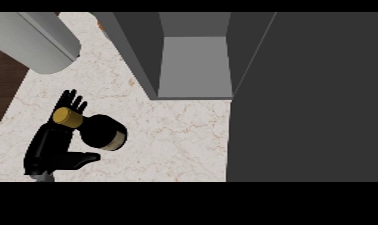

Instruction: Pick up the wine, place it into the cabinet and close the cabinet

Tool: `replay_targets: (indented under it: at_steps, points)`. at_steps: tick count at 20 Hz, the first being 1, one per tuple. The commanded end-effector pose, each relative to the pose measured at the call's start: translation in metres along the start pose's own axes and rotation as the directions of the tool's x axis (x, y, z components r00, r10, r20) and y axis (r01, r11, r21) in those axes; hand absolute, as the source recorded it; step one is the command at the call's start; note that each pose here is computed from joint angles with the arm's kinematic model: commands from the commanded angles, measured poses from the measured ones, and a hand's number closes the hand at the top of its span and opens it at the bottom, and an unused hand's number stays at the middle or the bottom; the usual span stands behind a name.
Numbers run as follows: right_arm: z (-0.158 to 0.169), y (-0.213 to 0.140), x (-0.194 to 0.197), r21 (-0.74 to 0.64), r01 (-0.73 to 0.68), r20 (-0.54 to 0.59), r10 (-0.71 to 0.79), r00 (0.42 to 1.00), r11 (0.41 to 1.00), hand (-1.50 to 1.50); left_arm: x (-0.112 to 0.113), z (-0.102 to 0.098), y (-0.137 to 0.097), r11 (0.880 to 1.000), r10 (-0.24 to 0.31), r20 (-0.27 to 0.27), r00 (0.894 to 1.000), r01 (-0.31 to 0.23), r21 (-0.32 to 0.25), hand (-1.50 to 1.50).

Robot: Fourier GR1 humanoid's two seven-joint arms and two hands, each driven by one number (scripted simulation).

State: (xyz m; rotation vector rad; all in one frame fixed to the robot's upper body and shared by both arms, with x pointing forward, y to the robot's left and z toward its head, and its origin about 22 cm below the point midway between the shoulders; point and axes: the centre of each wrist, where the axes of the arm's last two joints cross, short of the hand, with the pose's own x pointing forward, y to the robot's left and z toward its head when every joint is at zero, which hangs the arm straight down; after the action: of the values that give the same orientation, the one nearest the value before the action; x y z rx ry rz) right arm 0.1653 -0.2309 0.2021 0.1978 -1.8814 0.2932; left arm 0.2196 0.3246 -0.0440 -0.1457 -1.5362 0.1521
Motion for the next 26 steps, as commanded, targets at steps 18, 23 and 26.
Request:
replay_targets:
  at_steps: [18, 23, 26]
  points:
    - [0.021, 0.014, 0.031, 0.038, 0.050, 0.077, -0.053, 0.996, 0.998, -1.50, -0.047, -0.004, -0.006, 0.996, 0.090, -0.003, 0.996, -0.090, -0.023, -1.50]
    - [0.029, 0.006, 0.028, 0.039, 0.023, 0.056, -0.025, 0.998, 0.999, -1.50, -0.061, -0.020, -0.013, 0.984, 0.153, -0.009, 0.988, -0.153, -0.086, 1.50]
    - [0.034, 0.014, 0.033, 0.034, 0.044, 0.066, -0.046, 0.997, 0.998, -1.50, -0.054, -0.017, -0.016, 0.984, 0.103, 0.000, 0.995, -0.102, -0.147, 1.50]
